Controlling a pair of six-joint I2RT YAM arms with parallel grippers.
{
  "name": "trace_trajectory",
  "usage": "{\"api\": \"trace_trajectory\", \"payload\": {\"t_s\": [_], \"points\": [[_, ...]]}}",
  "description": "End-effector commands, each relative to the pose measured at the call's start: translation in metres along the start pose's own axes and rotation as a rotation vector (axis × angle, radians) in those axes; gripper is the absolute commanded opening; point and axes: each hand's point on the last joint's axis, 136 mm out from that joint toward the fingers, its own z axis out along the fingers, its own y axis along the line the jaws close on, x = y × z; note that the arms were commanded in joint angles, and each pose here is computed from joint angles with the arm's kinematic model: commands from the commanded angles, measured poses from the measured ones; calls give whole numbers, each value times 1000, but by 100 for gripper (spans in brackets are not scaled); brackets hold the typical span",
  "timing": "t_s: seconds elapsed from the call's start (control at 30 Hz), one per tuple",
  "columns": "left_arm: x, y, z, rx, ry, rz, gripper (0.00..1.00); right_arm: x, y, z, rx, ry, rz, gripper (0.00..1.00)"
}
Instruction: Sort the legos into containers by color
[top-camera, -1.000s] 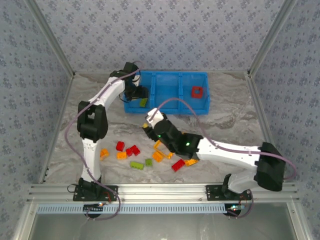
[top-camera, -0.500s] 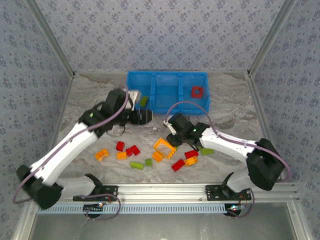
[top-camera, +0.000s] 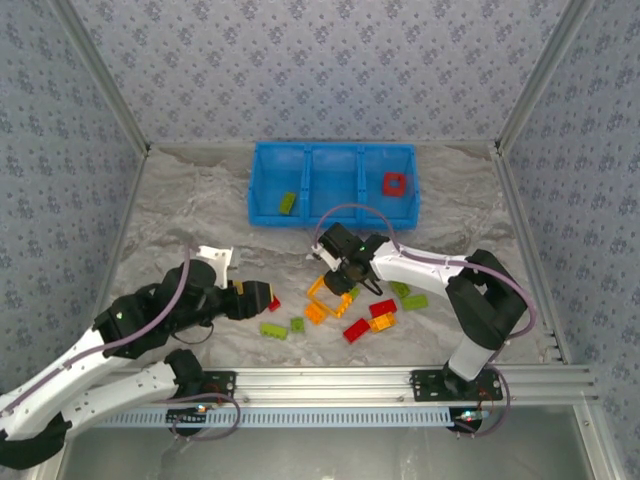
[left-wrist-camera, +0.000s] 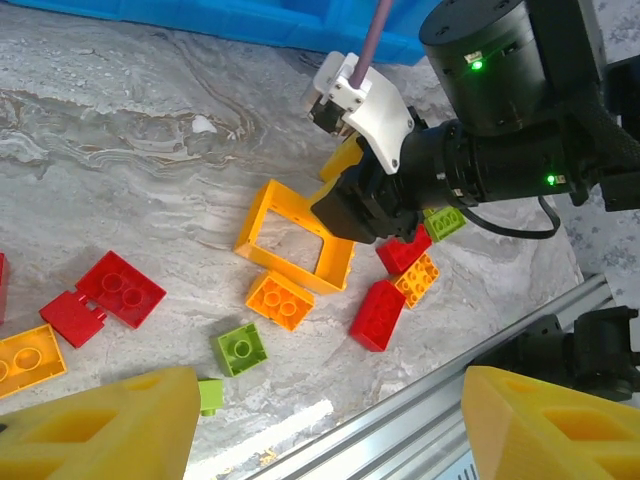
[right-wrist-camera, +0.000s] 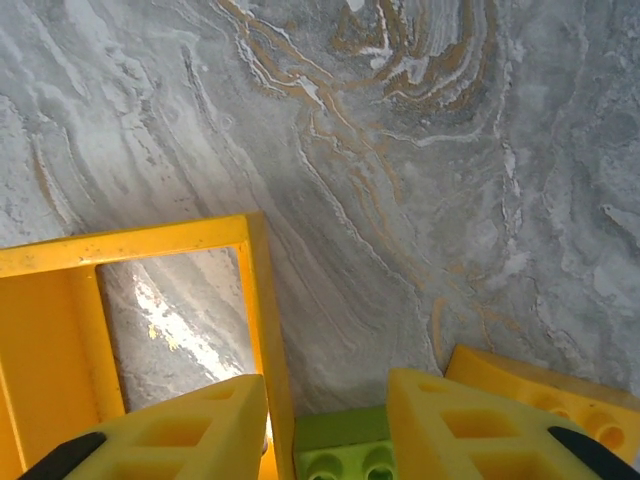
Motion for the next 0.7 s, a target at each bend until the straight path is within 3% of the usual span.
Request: {"api": "trace_trajectory", "payload": {"t_s": [0.0, 0.3, 0.67], "points": [[-2, 0, 2, -16, -5, -10, 70, 6, 4, 5, -21, 46, -12, 36], [-2, -2, 5, -14, 0, 2, 70, 5, 8, 9, -21, 47, -10, 32], [-5, -4, 8, -14, -7, 8, 71, -1, 3, 8, 14, 28, 20, 8]]}}
